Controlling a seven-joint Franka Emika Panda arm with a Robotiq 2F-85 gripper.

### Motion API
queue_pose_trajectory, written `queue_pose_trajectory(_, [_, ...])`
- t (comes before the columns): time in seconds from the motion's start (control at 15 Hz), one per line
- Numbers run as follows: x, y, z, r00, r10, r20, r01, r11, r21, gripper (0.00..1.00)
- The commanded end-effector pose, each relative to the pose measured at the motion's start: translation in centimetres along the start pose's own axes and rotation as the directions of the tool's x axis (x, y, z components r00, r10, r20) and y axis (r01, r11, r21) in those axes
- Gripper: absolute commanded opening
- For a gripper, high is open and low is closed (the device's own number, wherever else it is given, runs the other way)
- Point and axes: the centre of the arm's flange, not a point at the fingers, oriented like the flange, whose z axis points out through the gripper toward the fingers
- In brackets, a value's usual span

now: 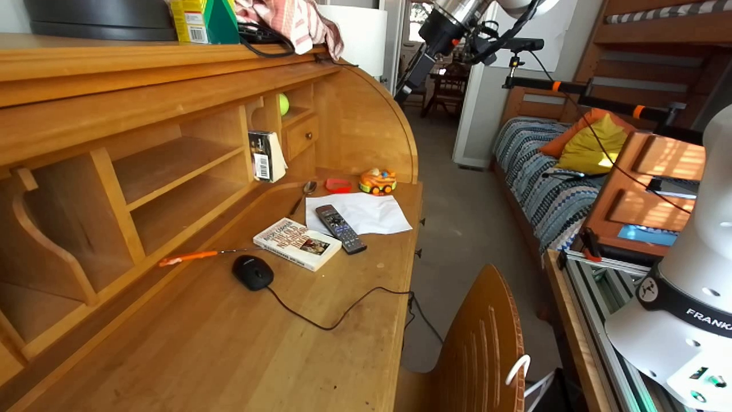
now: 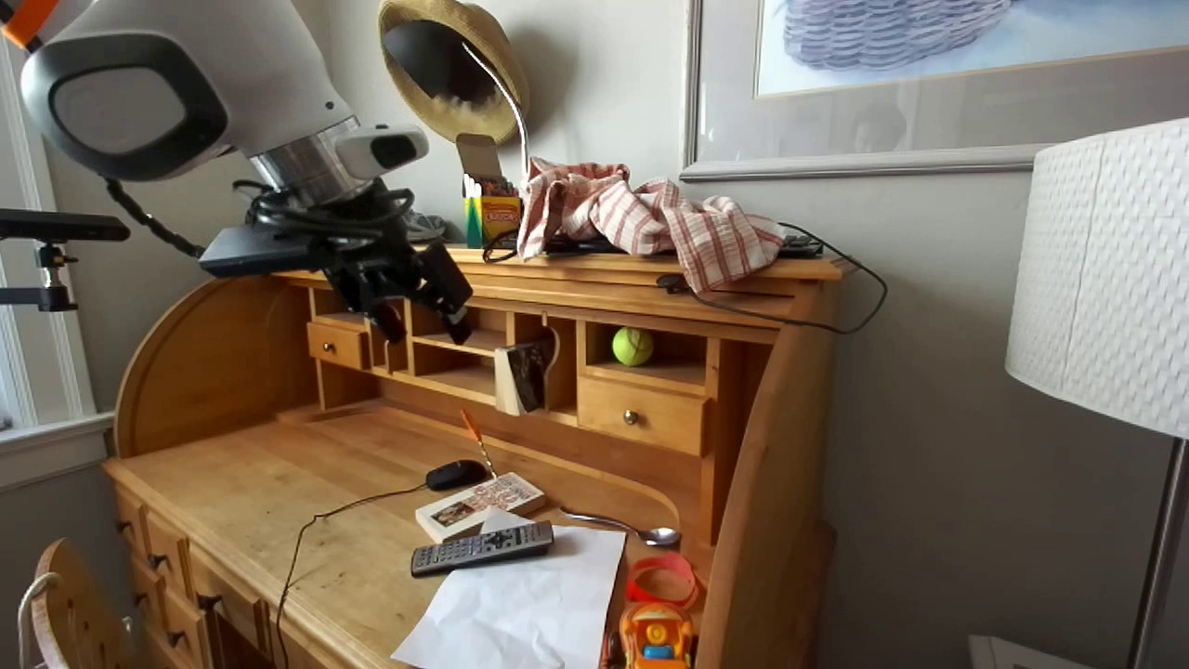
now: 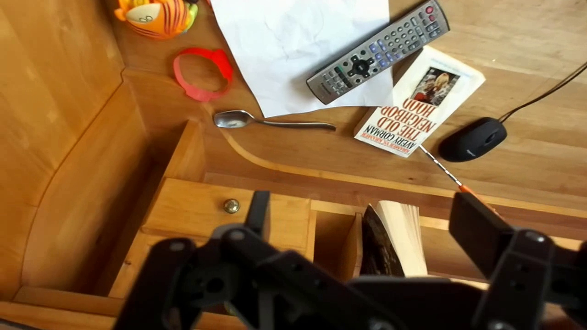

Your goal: Open the right drawer

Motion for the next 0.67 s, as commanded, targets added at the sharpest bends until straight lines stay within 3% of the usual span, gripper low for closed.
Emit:
queue_pose_trajectory(0.0, [-4.8,1.4,2.9,0.992,0.033,-0.124,-0.033,0.999,0.003,1.0])
queue_pose_trajectory(0.4, [-5.4,4.8,6.2,0.963,0.17,-0.207,-0.173,0.985,0.002,1.0])
queue_pose_trajectory(0.6, [-4.8,7.2,8.3,0.954,0.241,-0.179,-0.25,0.968,-0.033,1.0])
